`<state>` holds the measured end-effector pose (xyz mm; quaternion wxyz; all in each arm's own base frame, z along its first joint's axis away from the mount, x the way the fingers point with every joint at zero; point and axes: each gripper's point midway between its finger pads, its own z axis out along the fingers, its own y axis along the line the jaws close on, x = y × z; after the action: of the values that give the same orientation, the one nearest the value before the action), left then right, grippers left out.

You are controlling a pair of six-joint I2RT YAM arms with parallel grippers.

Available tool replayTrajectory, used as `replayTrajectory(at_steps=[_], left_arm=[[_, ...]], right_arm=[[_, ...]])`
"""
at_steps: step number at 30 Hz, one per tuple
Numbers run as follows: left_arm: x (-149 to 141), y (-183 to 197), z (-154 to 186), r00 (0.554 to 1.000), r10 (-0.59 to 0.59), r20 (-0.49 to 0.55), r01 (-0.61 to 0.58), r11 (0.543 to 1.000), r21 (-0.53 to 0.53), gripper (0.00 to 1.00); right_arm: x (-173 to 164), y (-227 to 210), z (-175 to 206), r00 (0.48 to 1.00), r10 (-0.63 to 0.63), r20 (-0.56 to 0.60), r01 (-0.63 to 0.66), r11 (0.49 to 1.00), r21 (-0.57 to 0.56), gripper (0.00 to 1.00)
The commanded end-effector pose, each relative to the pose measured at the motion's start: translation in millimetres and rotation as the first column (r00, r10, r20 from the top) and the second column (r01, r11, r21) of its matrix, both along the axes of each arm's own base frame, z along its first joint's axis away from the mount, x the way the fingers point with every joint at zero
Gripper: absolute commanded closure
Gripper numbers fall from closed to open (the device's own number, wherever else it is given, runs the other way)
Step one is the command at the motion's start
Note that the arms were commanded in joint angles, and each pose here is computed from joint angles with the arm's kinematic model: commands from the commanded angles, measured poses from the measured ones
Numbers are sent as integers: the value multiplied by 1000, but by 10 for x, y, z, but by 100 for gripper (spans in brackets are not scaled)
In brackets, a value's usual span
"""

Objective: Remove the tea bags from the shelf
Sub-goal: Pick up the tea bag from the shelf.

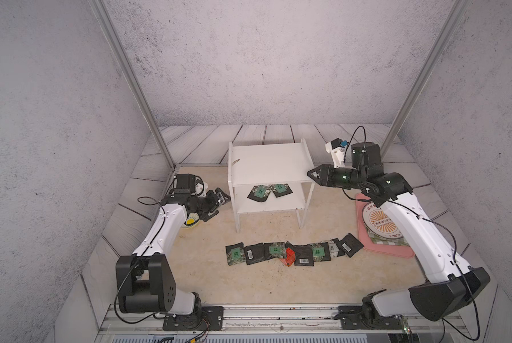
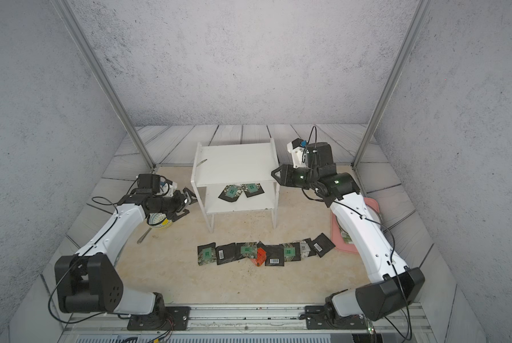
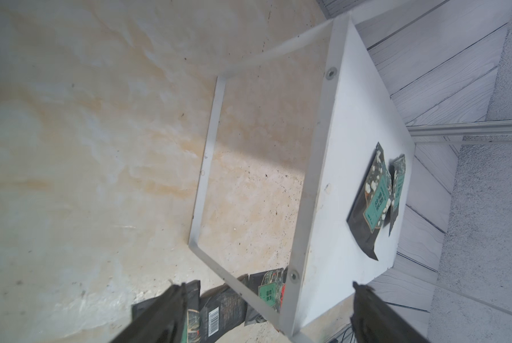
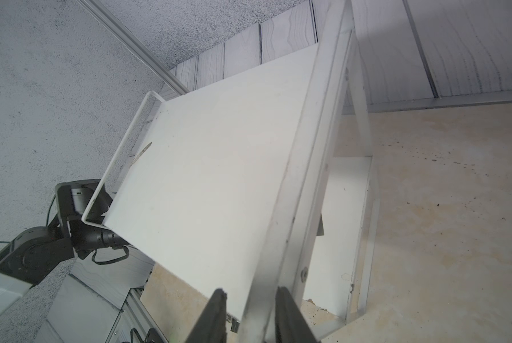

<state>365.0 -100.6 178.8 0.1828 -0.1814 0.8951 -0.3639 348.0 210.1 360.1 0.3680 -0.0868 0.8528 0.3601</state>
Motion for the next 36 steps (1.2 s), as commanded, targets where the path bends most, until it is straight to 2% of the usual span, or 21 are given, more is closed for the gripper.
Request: replayTrajectory(at_steps=[1,7,17,26,36], left_arm=[[167,-95,156,998,-33,45,37,996,-78,10],[342,-189,175,996,-57,66,65,991,-119,10],[550,-605,27,986,-165,38,169,973,-157,9],[549,-922,-67,965,-258,38,260,944,-204,8],[498,-1032,-325,957,-288,-22,281,947,-153,10]], right_arm=[[-101,-40,-110,999,-4,-50,3,1000,-24,68],[-83,-33,-125,999,-3,-52,2,1000,-23,68],[-68,-28,-149,998,-3,-58,1,1000,-27,68],[-58,-26,-179,998,-4,-63,3,1000,-27,68],[-72,-25,-206,998,-4,-70,2,1000,-26,68]])
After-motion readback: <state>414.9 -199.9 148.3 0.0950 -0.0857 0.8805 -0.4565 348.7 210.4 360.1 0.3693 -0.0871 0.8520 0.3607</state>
